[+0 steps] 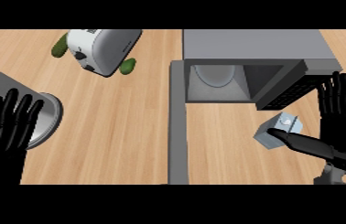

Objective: Pick up the milk, place it into the microwave and close the microwave

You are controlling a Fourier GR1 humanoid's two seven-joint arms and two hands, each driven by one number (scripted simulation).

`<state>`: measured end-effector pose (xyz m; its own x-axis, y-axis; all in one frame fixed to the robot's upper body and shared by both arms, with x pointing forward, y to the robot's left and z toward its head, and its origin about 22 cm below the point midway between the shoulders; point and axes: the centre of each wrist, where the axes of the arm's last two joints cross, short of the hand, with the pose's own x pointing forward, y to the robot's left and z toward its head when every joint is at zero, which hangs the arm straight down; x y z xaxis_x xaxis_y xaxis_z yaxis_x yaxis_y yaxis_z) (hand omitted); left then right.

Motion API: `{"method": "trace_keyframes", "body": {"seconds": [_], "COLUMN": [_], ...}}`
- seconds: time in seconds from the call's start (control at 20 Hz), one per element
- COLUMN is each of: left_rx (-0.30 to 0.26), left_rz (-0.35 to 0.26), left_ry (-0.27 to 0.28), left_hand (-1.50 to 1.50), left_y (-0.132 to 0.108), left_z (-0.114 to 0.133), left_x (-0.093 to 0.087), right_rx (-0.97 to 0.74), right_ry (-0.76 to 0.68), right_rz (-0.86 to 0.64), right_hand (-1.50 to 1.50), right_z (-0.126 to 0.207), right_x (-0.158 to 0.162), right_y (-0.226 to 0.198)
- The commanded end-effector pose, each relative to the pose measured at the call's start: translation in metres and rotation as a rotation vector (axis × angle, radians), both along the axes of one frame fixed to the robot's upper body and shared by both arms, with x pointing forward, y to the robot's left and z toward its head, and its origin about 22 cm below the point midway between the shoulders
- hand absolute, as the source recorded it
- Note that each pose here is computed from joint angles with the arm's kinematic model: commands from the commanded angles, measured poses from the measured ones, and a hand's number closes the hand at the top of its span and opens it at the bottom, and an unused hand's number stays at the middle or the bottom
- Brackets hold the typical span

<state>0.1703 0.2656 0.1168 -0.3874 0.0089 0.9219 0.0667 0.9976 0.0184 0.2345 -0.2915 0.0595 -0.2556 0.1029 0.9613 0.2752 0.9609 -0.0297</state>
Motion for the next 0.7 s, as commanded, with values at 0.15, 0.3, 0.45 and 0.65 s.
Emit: {"method": "trace_keyframes", "body": {"seconds": [0.15,0.3,0.45,0.65], "left_rx": [-0.004,0.003,-0.014,-0.013], "left_rz": [-0.029,-0.009,-0.023,-0.019], "left_ry": [-0.002,0.005,0.013,0.008], "left_hand": [-1.50,-1.50,-1.50,-1.50], "left_y": [0.000,-0.002,-0.012,-0.008], "left_z": [0.010,-0.007,0.011,0.001], "left_x": [-0.009,-0.035,-0.025,-0.027], "right_rx": [-0.001,-0.019,0.005,0.001], "right_ry": [0.048,0.075,0.092,0.076], "right_rz": [-0.040,-0.061,-0.088,-0.091], "right_hand": [-1.50,-1.50,-1.50,-1.50], "right_z": [-0.048,-0.079,-0.089,-0.108], "right_x": [-0.022,-0.021,-0.017,-0.041], "right_y": [0.007,-0.001,-0.027,-0.039]}}
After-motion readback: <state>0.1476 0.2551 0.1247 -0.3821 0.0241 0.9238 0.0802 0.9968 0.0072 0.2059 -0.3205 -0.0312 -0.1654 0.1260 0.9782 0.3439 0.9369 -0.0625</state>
